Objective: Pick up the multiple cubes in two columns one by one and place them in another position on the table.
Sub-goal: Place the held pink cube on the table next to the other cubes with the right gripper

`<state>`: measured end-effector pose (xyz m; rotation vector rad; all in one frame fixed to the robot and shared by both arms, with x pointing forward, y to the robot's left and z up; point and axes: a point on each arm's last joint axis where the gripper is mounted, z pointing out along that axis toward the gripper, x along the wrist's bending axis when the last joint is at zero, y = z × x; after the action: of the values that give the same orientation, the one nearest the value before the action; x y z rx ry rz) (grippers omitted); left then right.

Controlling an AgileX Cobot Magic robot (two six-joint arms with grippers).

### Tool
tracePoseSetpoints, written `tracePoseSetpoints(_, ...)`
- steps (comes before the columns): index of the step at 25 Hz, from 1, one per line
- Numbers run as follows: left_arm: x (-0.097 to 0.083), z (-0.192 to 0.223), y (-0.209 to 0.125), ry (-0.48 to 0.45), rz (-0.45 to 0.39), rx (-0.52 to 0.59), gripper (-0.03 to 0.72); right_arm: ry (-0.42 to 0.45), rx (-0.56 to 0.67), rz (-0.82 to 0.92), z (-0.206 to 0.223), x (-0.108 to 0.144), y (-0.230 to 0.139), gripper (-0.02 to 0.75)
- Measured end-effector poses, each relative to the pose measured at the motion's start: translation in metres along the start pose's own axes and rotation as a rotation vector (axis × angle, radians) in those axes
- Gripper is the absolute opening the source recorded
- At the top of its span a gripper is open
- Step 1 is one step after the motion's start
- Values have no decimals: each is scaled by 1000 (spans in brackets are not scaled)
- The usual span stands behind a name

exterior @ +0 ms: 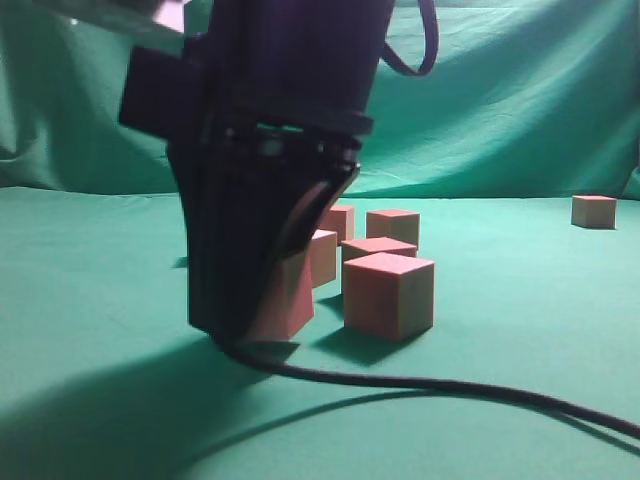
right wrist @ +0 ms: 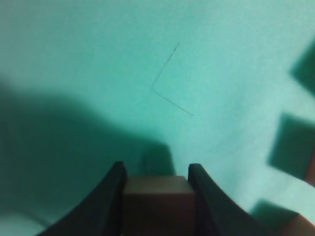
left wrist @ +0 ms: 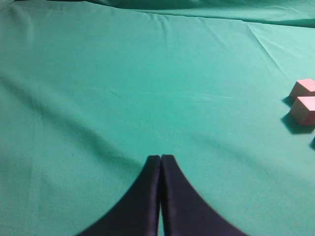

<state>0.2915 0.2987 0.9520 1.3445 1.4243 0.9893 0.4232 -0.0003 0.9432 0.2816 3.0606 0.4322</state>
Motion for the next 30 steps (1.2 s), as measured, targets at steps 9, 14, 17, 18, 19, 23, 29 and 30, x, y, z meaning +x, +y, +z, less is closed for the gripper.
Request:
tracePoseSetpoints(9, 0, 0, 0, 0, 0, 0, 0, -18, 3, -25, 8, -3, 0, 273)
tracePoseSetpoints(14, 0, 0, 0, 0, 0, 0, 0, -22, 2, -26, 11, -3, 1, 273)
tracePoseSetpoints(17, 0, 0, 0, 0, 0, 0, 0, -24, -4, -27, 11, -4, 1, 318)
tracePoseSetpoints(18, 0, 0, 0, 0, 0, 0, 0, -26, -4, -28, 10, -4, 2, 369)
tracePoseSetpoints(19, 0, 0, 0, 0, 0, 0, 0, -26, -4, -28, 10, -4, 2, 432)
tracePoseSetpoints(23, 0, 0, 0, 0, 0, 0, 0, -15, 4, -36, -1, -7, 14, 639)
tracePoseSetpoints(29, 0, 0, 0, 0, 0, 0, 0, 12, 17, -59, -50, -14, 48, 644)
tracePoseSetpoints(30, 0, 0, 0, 0, 0, 0, 0, 17, 25, -64, -59, -14, 52, 644)
